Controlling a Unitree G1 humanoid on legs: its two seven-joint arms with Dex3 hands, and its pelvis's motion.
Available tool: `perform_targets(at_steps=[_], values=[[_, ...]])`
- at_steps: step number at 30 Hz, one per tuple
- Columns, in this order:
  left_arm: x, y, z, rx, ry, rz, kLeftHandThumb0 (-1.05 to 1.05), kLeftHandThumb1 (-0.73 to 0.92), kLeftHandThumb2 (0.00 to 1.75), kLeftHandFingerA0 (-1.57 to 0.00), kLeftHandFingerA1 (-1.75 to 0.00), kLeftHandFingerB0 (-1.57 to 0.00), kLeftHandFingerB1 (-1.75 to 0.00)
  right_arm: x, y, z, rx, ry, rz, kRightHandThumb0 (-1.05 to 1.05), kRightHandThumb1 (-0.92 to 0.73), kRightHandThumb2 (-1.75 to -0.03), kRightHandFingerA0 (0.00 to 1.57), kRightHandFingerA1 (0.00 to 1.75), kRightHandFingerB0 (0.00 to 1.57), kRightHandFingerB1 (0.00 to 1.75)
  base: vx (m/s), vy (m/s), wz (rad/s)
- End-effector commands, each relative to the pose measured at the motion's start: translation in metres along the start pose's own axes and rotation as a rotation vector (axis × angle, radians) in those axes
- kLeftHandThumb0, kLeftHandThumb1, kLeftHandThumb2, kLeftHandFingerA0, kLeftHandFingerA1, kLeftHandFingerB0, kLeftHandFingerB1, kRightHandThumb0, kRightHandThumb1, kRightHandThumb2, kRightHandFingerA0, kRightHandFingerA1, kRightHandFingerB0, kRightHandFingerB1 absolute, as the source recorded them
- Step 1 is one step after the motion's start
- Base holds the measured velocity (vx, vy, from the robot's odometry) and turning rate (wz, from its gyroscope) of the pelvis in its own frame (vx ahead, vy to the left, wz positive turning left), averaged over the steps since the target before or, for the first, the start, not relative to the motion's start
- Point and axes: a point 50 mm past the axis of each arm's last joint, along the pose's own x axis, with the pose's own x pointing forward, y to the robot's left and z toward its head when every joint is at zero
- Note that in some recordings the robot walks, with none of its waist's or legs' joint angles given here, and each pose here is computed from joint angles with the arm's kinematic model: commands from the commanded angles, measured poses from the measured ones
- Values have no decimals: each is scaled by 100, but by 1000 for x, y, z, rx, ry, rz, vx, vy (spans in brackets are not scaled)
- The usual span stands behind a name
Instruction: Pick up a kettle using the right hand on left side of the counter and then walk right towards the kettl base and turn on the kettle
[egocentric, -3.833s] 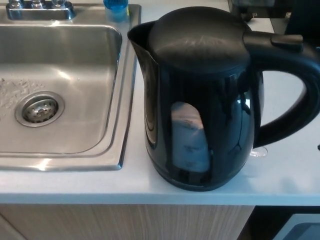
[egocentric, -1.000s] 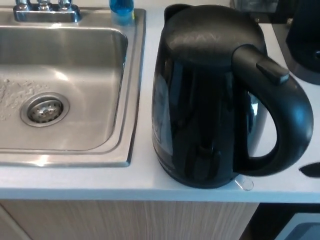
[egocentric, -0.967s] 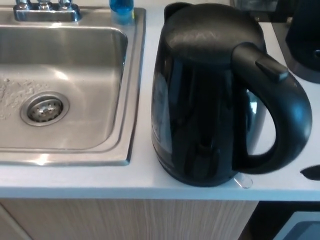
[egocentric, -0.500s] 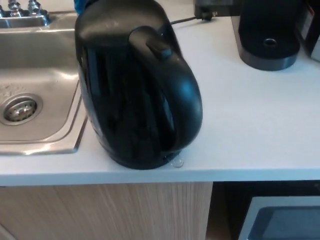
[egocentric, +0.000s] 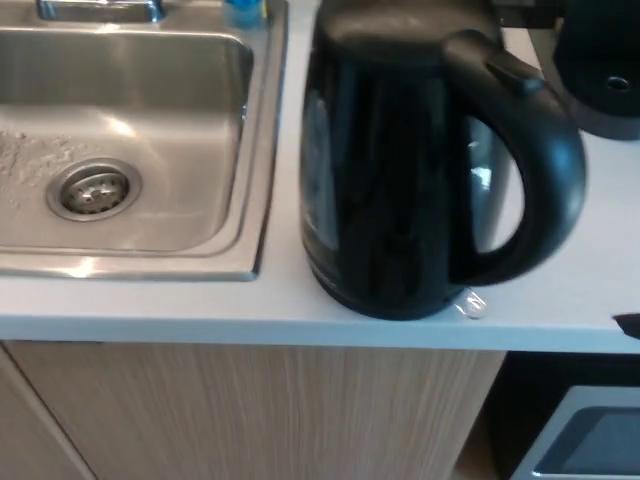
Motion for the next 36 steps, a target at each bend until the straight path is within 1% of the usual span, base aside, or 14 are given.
perform_targets(at_steps=[1,5,11,16,17,19,20,21,26,30,31,33,34,36], values=[[0,-1,8,15,-72,0,14,63,92,-92,-84,-89,-80,2,6,8,-5,-64,-36,-22,-60,-57,101,81,46,47,149,36,5],[1,-1,6,6,-58,5,14,62,99,-91,-85,-89,-81,5,23,14,26,-76,-25,-22,-60,-57,104,83,46,47,29,-40,7],[1,1,8,2,-65,17,12,66,92,-93,-85,-89,-80,6,40,15,20,-73,-33,-22,-60,-58,103,92,45,48,-1,-82,3],[4,1,10,3,-62,17,12,69,90,-94,-84,-90,-80,2,50,22,47,-62,-13,-20,-60,-58,101,118,46,48,0,0,0],[5,1,10,4,-57,15,10,70,87,-94,-82,-89,-79,0,53,25,54,-67,-11,-19,-59,-58,102,132,46,49,0,0,0],[5,0,10,4,-60,16,13,66,90,-94,-83,-91,-80,-1,58,28,72,-63,-2,-25,-56,-66,103,137,43,52,0,0,0],[4,-2,10,0,-67,8,14,65,94,-94,-84,-91,-81,-3,62,30,82,-55,7,-16,-59,-61,101,157,42,50,0,0,0],[5,-2,10,-1,-65,7,15,64,94,-98,-82,-91,-80,-4,64,31,79,-52,10,-9,-61,-60,100,166,40,49,0,0,0],[7,-1,10,0,-43,19,11,65,90,-97,-79,-91,-77,-4,71,33,30,-38,18,-5,-61,-63,100,169,36,47,0,0,0],[6,-3,12,-11,-67,16,10,69,89,-95,-86,-90,-82,-1,76,29,-35,-8,32,-6,-60,-60,99,166,29,42,0,0,0],[6,-3,11,-13,-67,14,10,69,88,-95,-84,-90,-80,0,78,27,-47,-6,30,-6,-40,-89,120,129,18,52,0,0,0],[6,-2,11,-14,-65,13,10,69,88,-95,-84,-90,-80,2,79,26,-59,-5,29,-6,-40,-89,120,129,18,52,0,0,0],[7,-2,11,-21,-61,14,10,70,86,-97,-84,-91,-80,3,80,25,-67,-3,29,-7,-60,-60,100,164,27,42,0,0,0],[7,-2,11,-23,-55,17,10,71,85,-96,-82,-90,-78,4,81,23,-80,2,29,-7,-60,-61,99,162,26,42,0,0,0]])
